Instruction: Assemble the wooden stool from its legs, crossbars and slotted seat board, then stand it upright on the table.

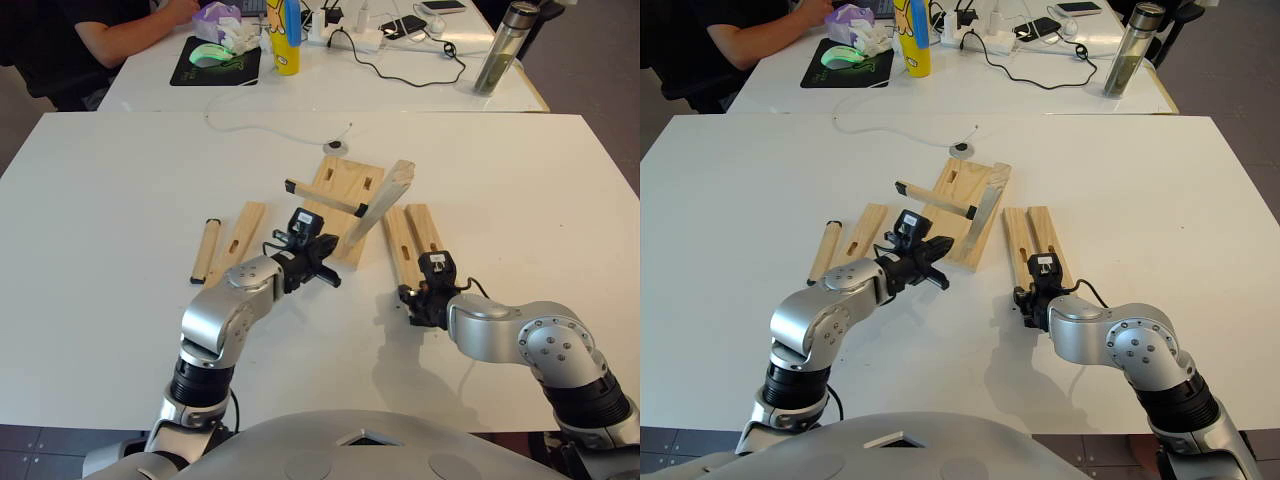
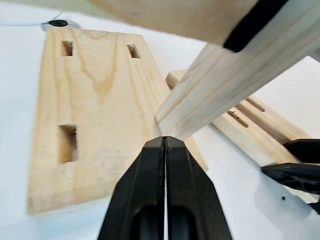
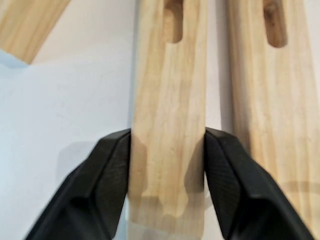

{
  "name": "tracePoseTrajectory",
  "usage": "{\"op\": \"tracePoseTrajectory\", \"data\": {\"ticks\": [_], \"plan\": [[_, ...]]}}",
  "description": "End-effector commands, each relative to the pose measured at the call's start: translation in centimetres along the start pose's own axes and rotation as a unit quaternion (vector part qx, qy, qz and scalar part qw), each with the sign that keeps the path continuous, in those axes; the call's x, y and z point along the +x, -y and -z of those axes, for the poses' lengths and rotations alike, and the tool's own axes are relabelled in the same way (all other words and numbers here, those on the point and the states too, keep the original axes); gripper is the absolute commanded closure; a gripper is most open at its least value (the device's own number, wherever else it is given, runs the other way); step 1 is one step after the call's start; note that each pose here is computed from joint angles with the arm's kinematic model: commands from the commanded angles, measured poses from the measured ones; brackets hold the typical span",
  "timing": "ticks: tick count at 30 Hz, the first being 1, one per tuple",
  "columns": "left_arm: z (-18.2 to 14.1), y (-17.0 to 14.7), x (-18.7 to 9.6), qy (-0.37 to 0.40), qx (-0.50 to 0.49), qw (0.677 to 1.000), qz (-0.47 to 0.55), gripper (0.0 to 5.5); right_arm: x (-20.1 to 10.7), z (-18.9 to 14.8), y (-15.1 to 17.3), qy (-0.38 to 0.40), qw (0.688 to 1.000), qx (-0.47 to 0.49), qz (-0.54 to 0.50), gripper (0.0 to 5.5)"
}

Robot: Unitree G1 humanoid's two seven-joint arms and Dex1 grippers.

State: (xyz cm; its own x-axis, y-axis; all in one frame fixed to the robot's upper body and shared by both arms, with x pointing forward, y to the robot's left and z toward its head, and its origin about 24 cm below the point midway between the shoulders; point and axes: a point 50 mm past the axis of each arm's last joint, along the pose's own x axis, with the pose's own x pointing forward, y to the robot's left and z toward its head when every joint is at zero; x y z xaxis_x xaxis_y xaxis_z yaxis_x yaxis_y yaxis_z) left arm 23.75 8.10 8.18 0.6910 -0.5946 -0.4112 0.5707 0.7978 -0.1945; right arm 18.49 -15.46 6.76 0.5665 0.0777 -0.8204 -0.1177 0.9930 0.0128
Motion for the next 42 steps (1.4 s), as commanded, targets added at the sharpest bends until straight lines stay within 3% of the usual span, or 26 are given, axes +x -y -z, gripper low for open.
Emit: {"op": "tracePoseTrajectory", "data": {"ticks": [1, 15, 22, 27, 32, 38, 42], "plan": [[-0.5, -1.1, -0.4, -0.005, 0.053, 0.998, -0.022, 5.50, 0.7, 0.8, 0.2, -0.018, 1.000, 0.007, 0.013, 3.41], [1.7, -4.4, 2.1, -0.029, 0.034, 0.997, -0.055, 5.50, 1.1, -0.5, -0.7, 0.026, 1.000, -0.004, -0.001, 3.41], [0.8, -3.3, 2.4, -0.003, 0.023, 1.000, -0.019, 5.50, 1.2, -0.7, -0.6, 0.037, 0.999, 0.000, 0.001, 3.41], [1.3, -3.1, 2.8, -0.025, 0.030, 0.999, -0.012, 5.50, 1.3, -1.2, -0.5, 0.050, 0.999, -0.002, 0.009, 3.41], [3.5, -4.0, 2.2, -0.104, 0.042, 0.993, -0.025, 5.50, 0.5, -3.7, 0.3, 0.103, 0.994, -0.003, 0.029, 3.41], [4.8, -4.2, 1.6, -0.168, 0.037, 0.984, 0.037, 5.50, -1.9, -8.2, 1.6, 0.224, 0.971, 0.057, 0.053, 3.41], [5.5, -3.4, 1.1, -0.191, 0.027, 0.978, 0.080, 5.50, -2.2, -9.8, 3.0, 0.256, 0.959, 0.088, 0.079, 3.41]]}}
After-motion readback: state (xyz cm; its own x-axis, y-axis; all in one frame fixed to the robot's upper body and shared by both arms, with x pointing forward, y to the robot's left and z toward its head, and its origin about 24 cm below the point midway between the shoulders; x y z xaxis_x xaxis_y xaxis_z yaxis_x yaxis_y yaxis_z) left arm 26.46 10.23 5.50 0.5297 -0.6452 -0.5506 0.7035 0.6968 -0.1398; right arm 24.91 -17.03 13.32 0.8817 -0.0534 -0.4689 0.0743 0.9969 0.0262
